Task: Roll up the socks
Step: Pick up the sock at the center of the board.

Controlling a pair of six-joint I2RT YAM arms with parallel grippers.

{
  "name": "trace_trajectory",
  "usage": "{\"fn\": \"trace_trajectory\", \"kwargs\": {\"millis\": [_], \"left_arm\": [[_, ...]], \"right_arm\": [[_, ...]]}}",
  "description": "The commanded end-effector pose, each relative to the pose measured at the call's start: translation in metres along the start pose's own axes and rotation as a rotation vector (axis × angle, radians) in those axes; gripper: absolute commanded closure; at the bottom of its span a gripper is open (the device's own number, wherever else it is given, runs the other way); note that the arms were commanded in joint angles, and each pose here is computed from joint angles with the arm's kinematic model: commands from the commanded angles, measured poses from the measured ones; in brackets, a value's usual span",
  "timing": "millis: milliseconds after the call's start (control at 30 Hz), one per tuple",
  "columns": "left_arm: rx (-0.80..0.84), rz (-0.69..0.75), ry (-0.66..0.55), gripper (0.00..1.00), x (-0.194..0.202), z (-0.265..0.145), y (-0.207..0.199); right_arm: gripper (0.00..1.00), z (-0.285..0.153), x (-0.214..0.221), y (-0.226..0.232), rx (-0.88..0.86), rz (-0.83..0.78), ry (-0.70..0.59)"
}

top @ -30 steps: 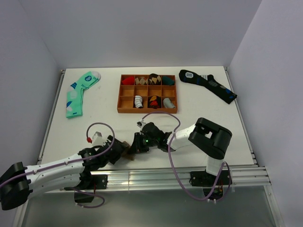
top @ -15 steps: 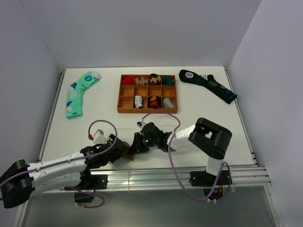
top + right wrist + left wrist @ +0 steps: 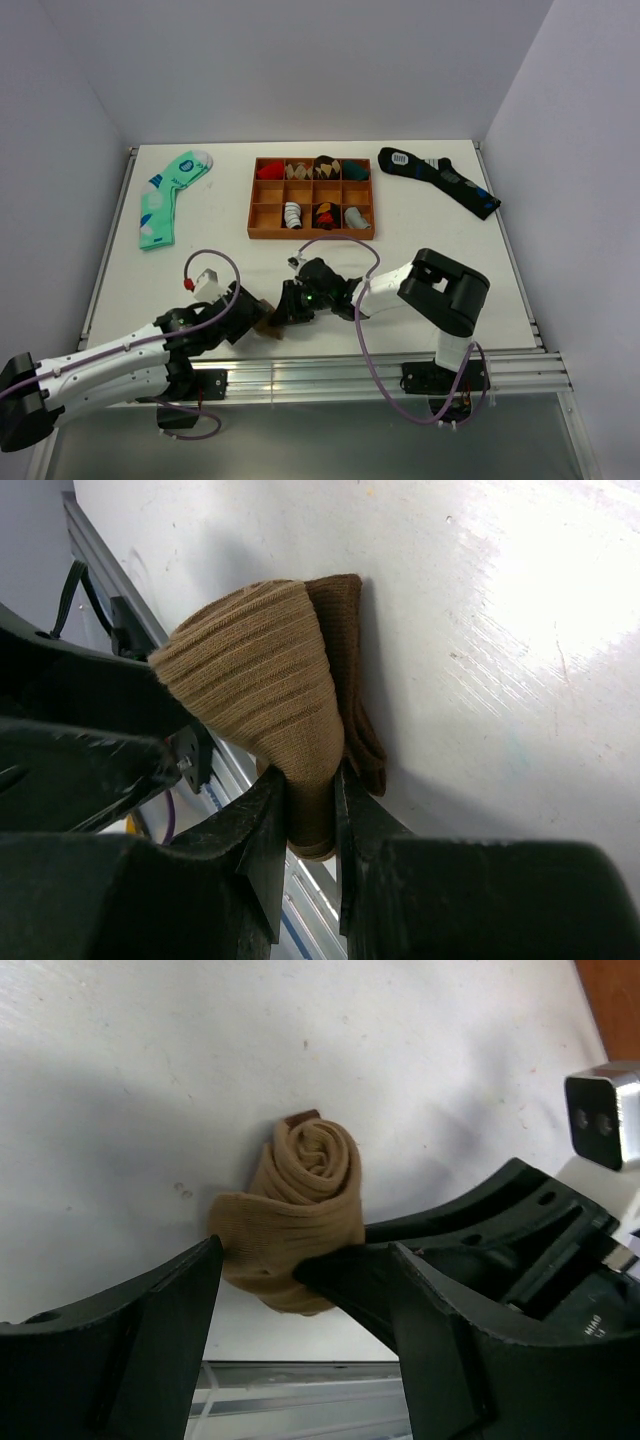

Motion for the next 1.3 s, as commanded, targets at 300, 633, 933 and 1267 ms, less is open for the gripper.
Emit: {"fn": "trace_trajectory", "kwargs": {"millis": [300, 633, 933, 1267], "left_arm": [[0.031, -0.002, 0.021, 0.28, 0.005, 0.008, -0.015], [0.030, 0.001, 0.016, 0.27, 0.006, 0.012, -0.016], [-0.011, 0.005, 0.036, 0.28, 0.013, 0.028, -0.007], [-0.042, -0.021, 0.059, 0.33, 0.024, 0.042, 0.008]], "right_arm": [[1.00, -0.010, 0.045, -0.104, 0.426, 0.039, 0.140], [1.00, -0.011, 0.045, -0.104, 0.421, 0.034, 0.141], [1.00, -0.011, 0.048, -0.103, 0.404, 0.035, 0.148], [1.00, -0.011, 0.051, -0.095, 0.320, 0.054, 0.161]]}}
Point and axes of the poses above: each gripper's point midway between its finger pads, its own z axis out along the fingers, its own y axis along the line the jaws close on, x = y × z, the point moved 5 cm from there along -z, back along the fingers, and after that the axes turned 11 degrees about z, right-handed, at the moved point
